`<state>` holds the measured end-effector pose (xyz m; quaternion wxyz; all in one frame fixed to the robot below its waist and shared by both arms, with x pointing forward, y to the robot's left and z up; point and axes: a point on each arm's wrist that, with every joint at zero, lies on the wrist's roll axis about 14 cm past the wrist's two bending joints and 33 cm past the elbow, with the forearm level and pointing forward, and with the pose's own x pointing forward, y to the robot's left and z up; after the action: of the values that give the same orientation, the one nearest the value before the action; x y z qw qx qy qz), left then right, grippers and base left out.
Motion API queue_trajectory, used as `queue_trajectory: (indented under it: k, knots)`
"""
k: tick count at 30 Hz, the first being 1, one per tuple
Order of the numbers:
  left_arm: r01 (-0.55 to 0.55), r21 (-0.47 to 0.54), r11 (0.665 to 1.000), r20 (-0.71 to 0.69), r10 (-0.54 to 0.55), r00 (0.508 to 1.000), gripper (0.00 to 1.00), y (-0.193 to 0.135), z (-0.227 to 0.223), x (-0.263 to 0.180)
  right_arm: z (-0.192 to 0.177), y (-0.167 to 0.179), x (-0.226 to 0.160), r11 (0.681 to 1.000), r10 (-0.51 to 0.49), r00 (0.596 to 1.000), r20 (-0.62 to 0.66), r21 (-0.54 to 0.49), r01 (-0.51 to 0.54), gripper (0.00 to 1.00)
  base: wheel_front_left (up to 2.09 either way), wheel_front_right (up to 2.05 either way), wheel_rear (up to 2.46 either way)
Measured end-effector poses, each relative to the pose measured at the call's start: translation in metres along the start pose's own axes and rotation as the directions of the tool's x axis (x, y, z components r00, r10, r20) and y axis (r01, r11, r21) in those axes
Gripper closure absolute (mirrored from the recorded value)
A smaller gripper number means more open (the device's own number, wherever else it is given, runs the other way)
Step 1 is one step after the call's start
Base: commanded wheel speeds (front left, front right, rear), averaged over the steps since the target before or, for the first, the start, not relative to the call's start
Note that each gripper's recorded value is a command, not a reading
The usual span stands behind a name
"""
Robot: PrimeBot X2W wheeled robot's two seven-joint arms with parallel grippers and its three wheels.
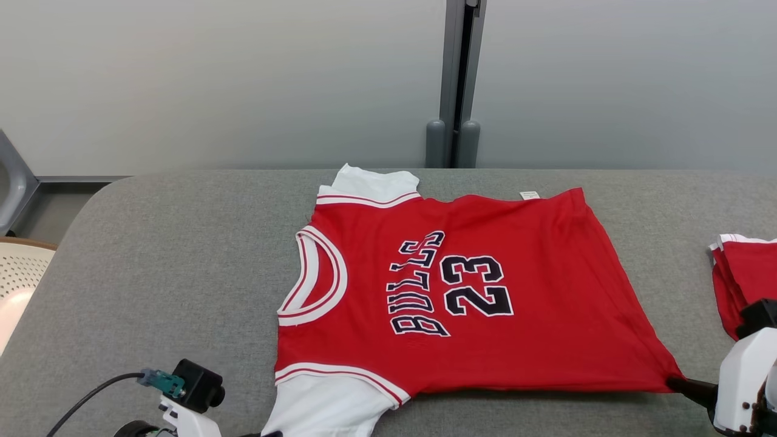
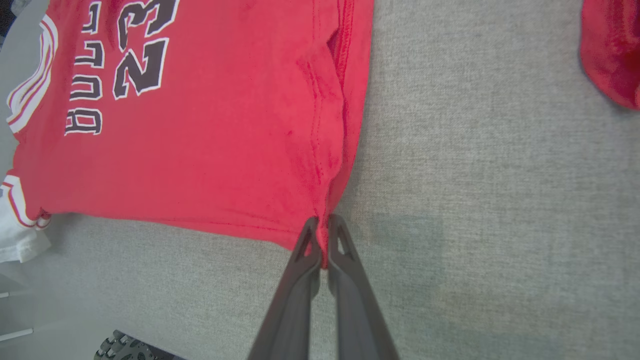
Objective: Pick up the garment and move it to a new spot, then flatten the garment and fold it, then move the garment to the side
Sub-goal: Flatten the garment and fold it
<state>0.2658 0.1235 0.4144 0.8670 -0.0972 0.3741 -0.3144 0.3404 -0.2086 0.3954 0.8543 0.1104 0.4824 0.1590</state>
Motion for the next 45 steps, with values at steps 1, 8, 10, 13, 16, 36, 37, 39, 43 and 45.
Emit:
queue_trajectory:
  k: [1, 8, 10, 13, 16, 36, 37, 39, 43, 45]
  knots:
    - [0.011, -0.012, 1.000, -0.005, -0.011, 1.000, 1.00, -0.003, 0.000, -0.002, 0.000, 0.000, -0.002, 1.000, 0.003, 1.000, -0.008, -0.002, -0.003, 1.00, 0.00, 0.00, 0.00]
    - [0.068, -0.087, 0.994, -0.113, -0.077, 0.991, 1.00, -0.022, -0.015, -0.021, -0.022, -0.005, -0.019, 1.000, 0.010, 0.988, -0.151, -0.018, -0.013, 1.00, 0.00, 0.00, 0.00]
    - [0.069, -0.090, 0.994, -0.122, -0.080, 0.989, 1.00, -0.024, -0.015, -0.024, -0.022, -0.006, -0.022, 1.000, 0.012, 0.987, -0.161, -0.025, -0.016, 1.00, 0.00, 0.00, 0.00]
    - [0.066, -0.090, 0.994, -0.115, -0.076, 0.990, 1.00, -0.025, -0.011, -0.024, -0.014, -0.004, -0.023, 0.999, 0.017, 0.990, -0.141, -0.032, -0.021, 1.00, 0.00, 0.00, 0.00]
    - [0.064, -0.076, 0.995, -0.098, -0.071, 0.993, 1.00, -0.024, -0.004, -0.023, -0.006, -0.004, -0.024, 0.999, 0.016, 0.993, -0.116, -0.040, -0.021, 1.00, 0.00, 0.00, 0.00]
    - [0.060, 0.005, 0.998, -0.083, -0.060, 0.995, 1.00, -0.003, 0.082, 0.010, 0.058, -0.002, 0.000, 0.995, -0.033, 0.992, -0.122, -0.097, 0.021, 1.00, 0.00, 0.00, 0.00]
    - [0.062, 0.005, 0.998, -0.086, -0.062, 0.994, 1.00, -0.001, 0.087, 0.015, 0.061, -0.003, 0.003, 0.994, -0.040, 0.991, -0.126, -0.101, 0.027, 1.00, 0.00, 0.00, 0.00]
    - [0.060, 0.003, 0.998, -0.087, -0.059, 0.994, 1.00, 0.004, 0.096, 0.024, 0.067, -0.004, 0.010, 0.993, -0.053, 0.989, -0.135, -0.109, 0.038, 1.00, 0.00, 0.00, 0.00]
    - [0.049, 0.002, 0.999, -0.104, -0.048, 0.993, 1.00, 0.017, 0.106, 0.042, 0.077, -0.005, 0.025, 0.993, -0.061, 0.989, -0.137, -0.108, 0.046, 1.00, 0.00, 0.00, 0.00]
    - [0.036, 0.001, 0.999, -0.112, -0.036, 0.993, 1.00, 0.025, 0.110, 0.049, 0.082, -0.004, 0.031, 0.994, -0.060, 0.990, -0.130, -0.103, 0.046, 1.00, 0.00, 0.00, 0.00]
